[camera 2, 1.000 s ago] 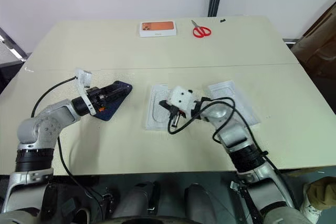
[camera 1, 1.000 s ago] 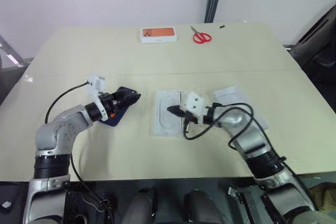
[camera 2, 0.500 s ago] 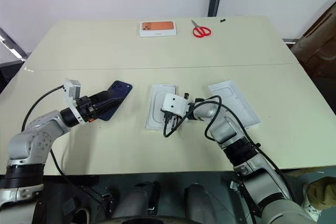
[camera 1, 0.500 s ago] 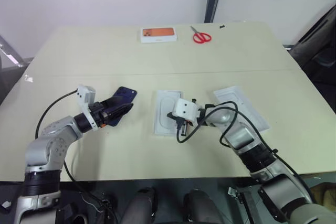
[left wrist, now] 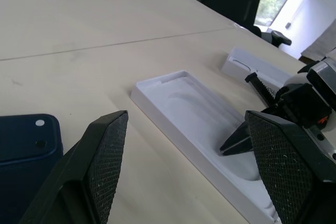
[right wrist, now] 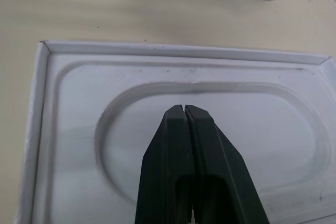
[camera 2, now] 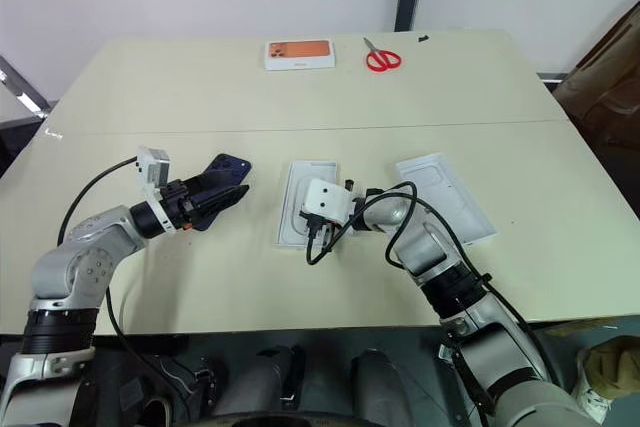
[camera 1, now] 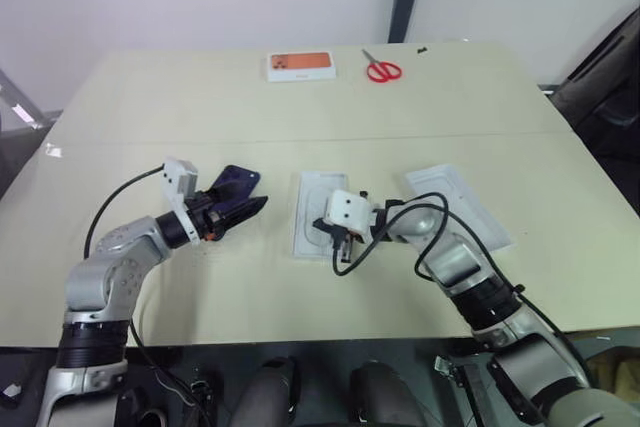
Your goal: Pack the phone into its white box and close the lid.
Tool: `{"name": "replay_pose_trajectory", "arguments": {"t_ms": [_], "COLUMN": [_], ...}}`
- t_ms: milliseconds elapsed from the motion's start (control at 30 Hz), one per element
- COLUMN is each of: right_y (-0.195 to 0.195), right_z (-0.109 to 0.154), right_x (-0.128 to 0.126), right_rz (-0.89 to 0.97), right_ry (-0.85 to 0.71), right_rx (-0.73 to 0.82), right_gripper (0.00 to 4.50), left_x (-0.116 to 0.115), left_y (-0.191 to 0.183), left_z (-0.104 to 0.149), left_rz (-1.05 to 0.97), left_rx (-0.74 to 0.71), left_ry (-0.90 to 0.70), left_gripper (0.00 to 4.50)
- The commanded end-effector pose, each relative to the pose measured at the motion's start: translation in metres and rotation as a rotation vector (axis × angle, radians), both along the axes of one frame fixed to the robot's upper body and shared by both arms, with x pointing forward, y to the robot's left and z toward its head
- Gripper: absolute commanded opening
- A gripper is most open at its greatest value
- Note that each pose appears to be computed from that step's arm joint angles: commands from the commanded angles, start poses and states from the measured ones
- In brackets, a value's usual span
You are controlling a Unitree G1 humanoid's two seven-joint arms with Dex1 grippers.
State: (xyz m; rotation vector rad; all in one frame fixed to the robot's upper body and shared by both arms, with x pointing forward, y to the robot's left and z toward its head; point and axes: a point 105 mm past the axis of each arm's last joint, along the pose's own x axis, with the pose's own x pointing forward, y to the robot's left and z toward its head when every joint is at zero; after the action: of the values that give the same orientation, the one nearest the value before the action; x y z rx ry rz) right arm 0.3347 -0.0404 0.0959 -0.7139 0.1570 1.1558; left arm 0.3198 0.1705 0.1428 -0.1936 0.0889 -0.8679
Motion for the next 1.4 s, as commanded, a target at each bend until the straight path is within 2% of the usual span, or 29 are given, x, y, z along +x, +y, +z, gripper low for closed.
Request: {"name": "replay_pose_trajectory", "arguments": {"t_ms": [33, 167, 367, 600, 867, 967, 1100, 1400], "right_y": [-0.008, -0.007, 0.010, 0.043, 0.045, 0.064, 0.069, 0.077], "right_z": [0.010, 0.025, 0.067, 0.065, 0.065, 0.051, 0.052, 0.043], "right_x": [0.007, 0.014, 0.023, 0.020, 0.020, 0.012, 0.007, 0.000], "right_rz": [-0.007, -0.030, -0.058, -0.024, -0.022, -0.011, 0.001, 0.056], "right_ry": [-0.065, -0.097, -0.156, -0.155, -0.160, -0.103, -0.072, -0.015], "right_rx": [-0.009, 0.054, 0.257, 0.265, 0.262, 0.204, 0.193, 0.128], "right_gripper": [0.08, 0.08, 0.08, 0.08, 0.08, 0.08, 0.08, 0.08], "left_x": [0.001, 0.007, 0.024, 0.041, 0.044, 0.035, 0.017, -0.004], "left_y": [-0.001, 0.007, 0.047, 0.088, 0.092, 0.082, 0.069, 0.072], "left_z": [0.008, 0.001, -0.006, -0.012, -0.013, -0.043, -0.058, -0.063], "left_rz": [-0.004, 0.042, 0.166, 0.254, 0.242, 0.120, -0.009, -0.071], "left_rx": [0.014, 0.024, 0.029, 0.141, 0.152, 0.160, 0.136, 0.146], "left_ry": [-0.031, 0.024, 0.158, 0.202, 0.196, 0.441, 0.619, 0.695], "left_gripper": [3.77, 3.77, 3.77, 3.77, 3.77, 3.77, 3.77, 3.77]}}
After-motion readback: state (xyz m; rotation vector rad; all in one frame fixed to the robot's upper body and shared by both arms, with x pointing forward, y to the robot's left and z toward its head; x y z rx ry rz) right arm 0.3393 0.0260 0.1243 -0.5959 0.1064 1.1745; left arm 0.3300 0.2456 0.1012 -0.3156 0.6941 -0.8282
